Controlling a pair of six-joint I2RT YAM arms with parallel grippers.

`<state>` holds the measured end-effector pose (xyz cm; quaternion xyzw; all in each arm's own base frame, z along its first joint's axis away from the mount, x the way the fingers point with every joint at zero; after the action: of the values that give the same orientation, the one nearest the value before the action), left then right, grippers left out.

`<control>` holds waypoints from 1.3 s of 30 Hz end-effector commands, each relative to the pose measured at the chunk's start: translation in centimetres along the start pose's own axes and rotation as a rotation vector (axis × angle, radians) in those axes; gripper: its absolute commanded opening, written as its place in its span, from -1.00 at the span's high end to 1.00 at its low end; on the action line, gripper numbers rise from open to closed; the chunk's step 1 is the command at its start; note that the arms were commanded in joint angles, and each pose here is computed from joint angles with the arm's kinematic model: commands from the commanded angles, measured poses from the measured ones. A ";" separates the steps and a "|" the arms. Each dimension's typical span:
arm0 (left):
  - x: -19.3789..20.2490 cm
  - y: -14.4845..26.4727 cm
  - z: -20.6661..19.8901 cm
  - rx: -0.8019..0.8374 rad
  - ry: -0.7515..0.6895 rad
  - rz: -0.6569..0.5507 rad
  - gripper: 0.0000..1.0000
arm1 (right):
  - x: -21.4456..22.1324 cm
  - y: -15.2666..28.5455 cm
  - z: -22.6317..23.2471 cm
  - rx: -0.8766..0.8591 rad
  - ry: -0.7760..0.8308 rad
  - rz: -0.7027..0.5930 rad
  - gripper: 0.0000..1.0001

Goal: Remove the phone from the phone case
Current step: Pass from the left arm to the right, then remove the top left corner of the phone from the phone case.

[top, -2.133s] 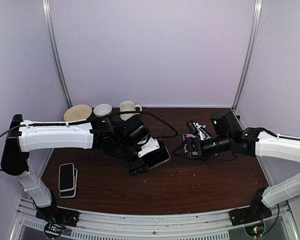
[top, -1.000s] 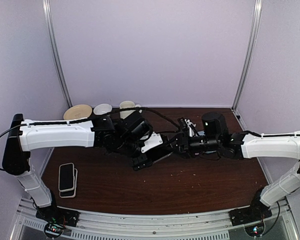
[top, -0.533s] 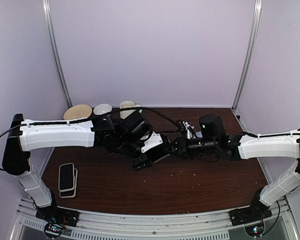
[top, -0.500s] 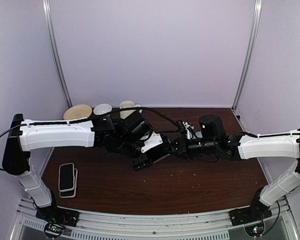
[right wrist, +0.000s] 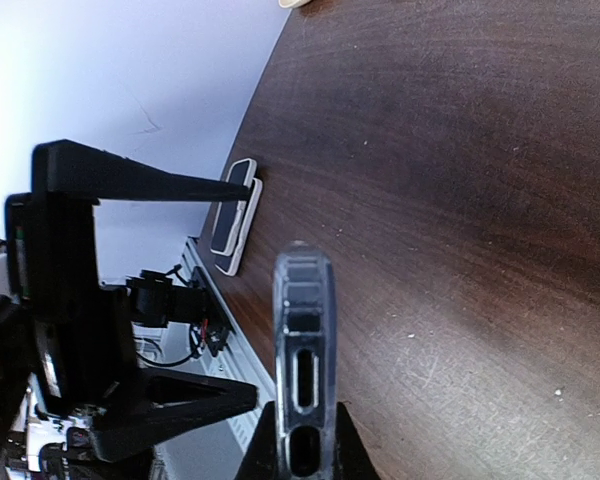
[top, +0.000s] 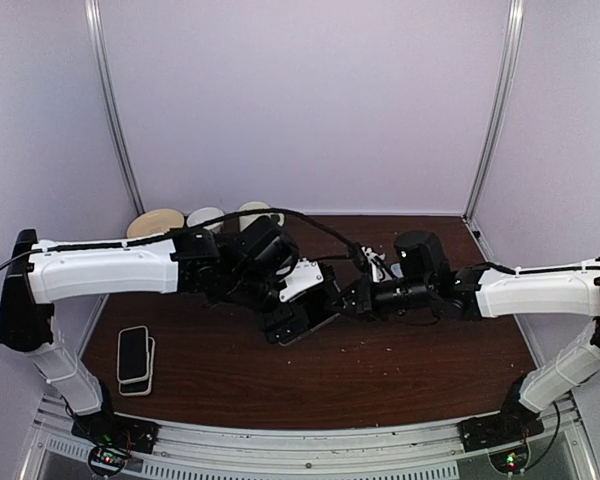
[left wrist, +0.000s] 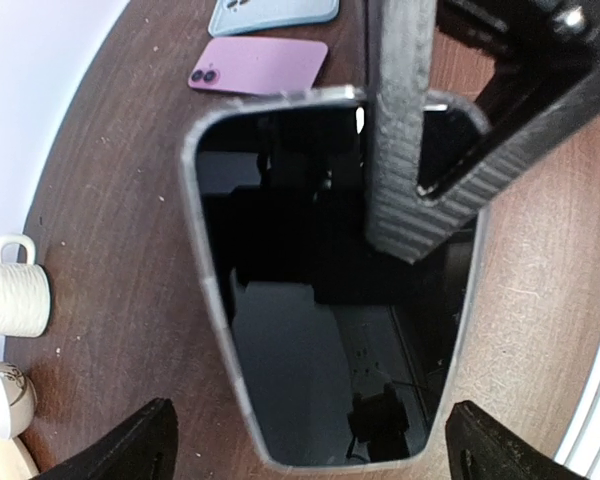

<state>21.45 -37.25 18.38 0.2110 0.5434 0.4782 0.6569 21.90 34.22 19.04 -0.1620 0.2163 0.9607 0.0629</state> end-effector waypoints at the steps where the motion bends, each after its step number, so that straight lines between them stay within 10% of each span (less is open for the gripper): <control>1: -1.7 3.2 0.8 -0.021 -0.035 -0.132 -0.95 | -1.3 1.2 2.9 0.005 0.183 -0.021 1.00; 15: 1.0 8.5 1.2 0.078 -0.098 -0.242 -0.95 | -2.1 2.4 7.0 -0.053 0.640 0.013 1.00; 27: 3.1 9.9 1.2 0.154 -0.090 -0.394 -0.94 | -1.7 6.4 9.2 -0.195 1.026 -0.316 1.00; 39: 5.1 11.2 -3.4 0.230 -0.406 -0.592 -0.87 | 3.6 7.2 10.2 -0.350 1.429 -0.146 1.00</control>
<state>14.88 -28.17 22.28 0.2253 0.5421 0.2267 0.7772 16.63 32.39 26.34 -0.6879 0.1144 0.7157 -0.0384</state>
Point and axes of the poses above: each gripper's point midway between its finger pads, its own y axis back along the fingers, its own z axis along the line the jaws close on, x = y × z, the point moved 2 cm from there along y, back along the fingers, and after that the axes turned 6 degrees about -y, right-handed, at the moved point
